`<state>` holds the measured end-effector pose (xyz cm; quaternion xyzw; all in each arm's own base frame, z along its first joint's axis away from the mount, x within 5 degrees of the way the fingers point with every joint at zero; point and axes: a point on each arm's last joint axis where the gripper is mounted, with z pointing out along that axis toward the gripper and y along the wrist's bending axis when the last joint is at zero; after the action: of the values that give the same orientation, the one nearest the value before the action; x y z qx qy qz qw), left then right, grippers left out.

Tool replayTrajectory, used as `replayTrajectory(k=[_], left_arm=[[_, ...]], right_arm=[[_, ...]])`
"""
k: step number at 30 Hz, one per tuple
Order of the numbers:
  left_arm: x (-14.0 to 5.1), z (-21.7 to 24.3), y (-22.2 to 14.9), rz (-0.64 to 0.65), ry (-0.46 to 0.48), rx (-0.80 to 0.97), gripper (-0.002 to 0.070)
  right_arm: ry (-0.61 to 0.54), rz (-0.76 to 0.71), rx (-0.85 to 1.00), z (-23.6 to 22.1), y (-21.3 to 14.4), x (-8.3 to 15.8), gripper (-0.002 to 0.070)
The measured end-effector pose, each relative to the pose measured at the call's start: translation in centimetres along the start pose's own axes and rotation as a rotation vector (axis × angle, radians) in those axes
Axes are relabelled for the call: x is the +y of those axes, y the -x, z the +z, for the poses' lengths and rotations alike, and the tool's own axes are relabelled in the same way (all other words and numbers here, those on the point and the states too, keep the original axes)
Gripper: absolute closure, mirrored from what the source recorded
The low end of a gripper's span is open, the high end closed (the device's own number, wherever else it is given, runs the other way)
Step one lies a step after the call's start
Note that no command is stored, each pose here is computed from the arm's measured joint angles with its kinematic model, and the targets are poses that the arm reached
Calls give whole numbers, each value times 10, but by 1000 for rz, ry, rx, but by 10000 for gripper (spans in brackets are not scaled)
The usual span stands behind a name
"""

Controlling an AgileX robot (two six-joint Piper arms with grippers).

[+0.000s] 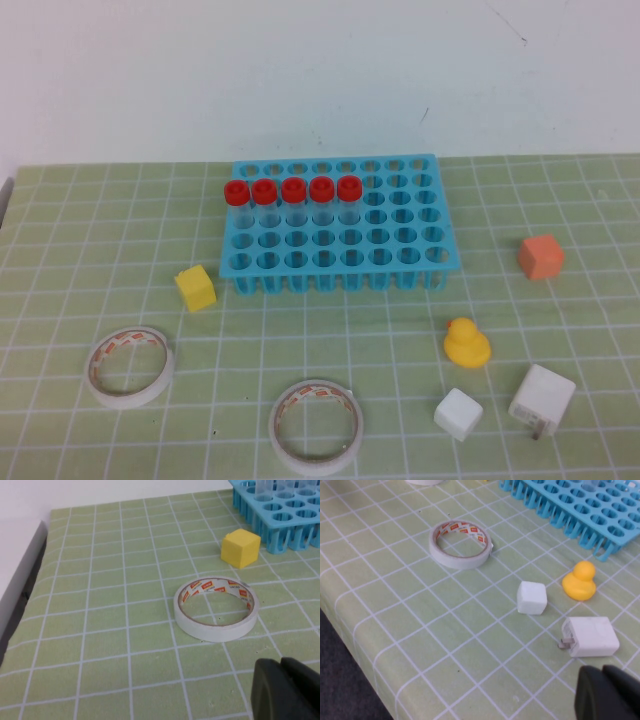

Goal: Place the test tubes

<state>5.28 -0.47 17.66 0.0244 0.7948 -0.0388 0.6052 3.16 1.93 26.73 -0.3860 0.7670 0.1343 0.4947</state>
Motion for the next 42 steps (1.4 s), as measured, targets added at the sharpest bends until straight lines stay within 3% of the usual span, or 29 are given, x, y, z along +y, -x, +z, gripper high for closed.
replayTrajectory(k=[11,42], left_arm=[[-4,0,0,-6,-44,3,676],[-5,0,0,-16,-52,4,676]], right_arm=[[0,0,0,0,0,0,678],[-17,12,-37,-6,-2,-1,678]])
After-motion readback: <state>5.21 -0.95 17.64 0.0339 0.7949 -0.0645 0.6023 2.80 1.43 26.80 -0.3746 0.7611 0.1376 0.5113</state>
